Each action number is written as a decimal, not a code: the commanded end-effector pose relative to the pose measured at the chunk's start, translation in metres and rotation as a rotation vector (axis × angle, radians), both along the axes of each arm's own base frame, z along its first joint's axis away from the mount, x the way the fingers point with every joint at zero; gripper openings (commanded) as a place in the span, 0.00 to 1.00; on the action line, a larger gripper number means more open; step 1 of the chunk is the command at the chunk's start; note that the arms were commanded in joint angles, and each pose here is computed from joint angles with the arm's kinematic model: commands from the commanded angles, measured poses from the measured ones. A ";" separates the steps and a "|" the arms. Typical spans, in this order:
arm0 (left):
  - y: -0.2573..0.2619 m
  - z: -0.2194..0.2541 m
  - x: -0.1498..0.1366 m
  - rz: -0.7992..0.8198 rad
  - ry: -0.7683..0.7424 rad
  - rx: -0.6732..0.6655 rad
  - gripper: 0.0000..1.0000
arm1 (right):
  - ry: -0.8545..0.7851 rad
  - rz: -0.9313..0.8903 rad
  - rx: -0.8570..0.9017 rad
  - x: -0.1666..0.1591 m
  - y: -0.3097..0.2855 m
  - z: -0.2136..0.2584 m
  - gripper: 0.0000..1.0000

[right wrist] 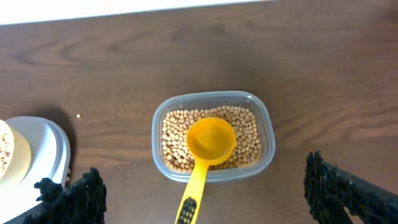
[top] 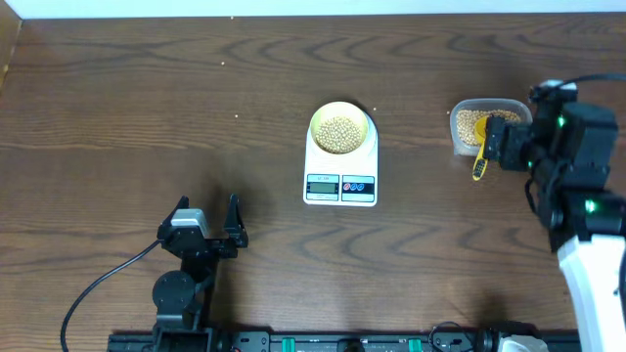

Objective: Scoop item into bowl and weigh 50g on scale

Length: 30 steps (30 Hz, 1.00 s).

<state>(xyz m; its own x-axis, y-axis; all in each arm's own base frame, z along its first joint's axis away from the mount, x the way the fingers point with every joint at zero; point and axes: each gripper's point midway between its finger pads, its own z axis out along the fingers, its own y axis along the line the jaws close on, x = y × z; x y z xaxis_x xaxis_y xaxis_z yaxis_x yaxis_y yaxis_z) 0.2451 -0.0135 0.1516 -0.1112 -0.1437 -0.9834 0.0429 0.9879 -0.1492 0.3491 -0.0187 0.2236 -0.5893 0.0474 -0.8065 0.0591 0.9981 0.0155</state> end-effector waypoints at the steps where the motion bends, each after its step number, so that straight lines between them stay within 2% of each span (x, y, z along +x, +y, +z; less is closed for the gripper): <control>1: -0.002 -0.014 -0.001 -0.010 0.049 -0.008 0.91 | -0.067 0.013 -0.013 -0.018 0.003 -0.007 0.99; 10: -0.002 -0.014 -0.001 -0.010 0.049 -0.008 0.90 | -0.532 0.010 -0.041 -0.042 0.004 0.022 0.99; 18: -0.002 -0.014 -0.001 -0.010 0.049 -0.008 0.90 | -0.795 0.016 -0.084 -0.068 0.006 0.037 0.99; 30: -0.002 -0.014 -0.001 -0.010 0.049 -0.008 0.90 | -0.964 0.012 -0.095 -0.106 0.008 0.034 0.99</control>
<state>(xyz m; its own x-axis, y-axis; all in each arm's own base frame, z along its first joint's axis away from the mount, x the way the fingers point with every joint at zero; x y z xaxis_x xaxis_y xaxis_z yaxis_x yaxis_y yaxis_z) 0.2448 -0.0136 0.1521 -0.1132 -0.1436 -0.9831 0.0434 0.9878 -0.1493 0.2504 -0.0131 0.2602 0.2915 -0.0292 -0.9561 0.0539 0.9984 -0.0140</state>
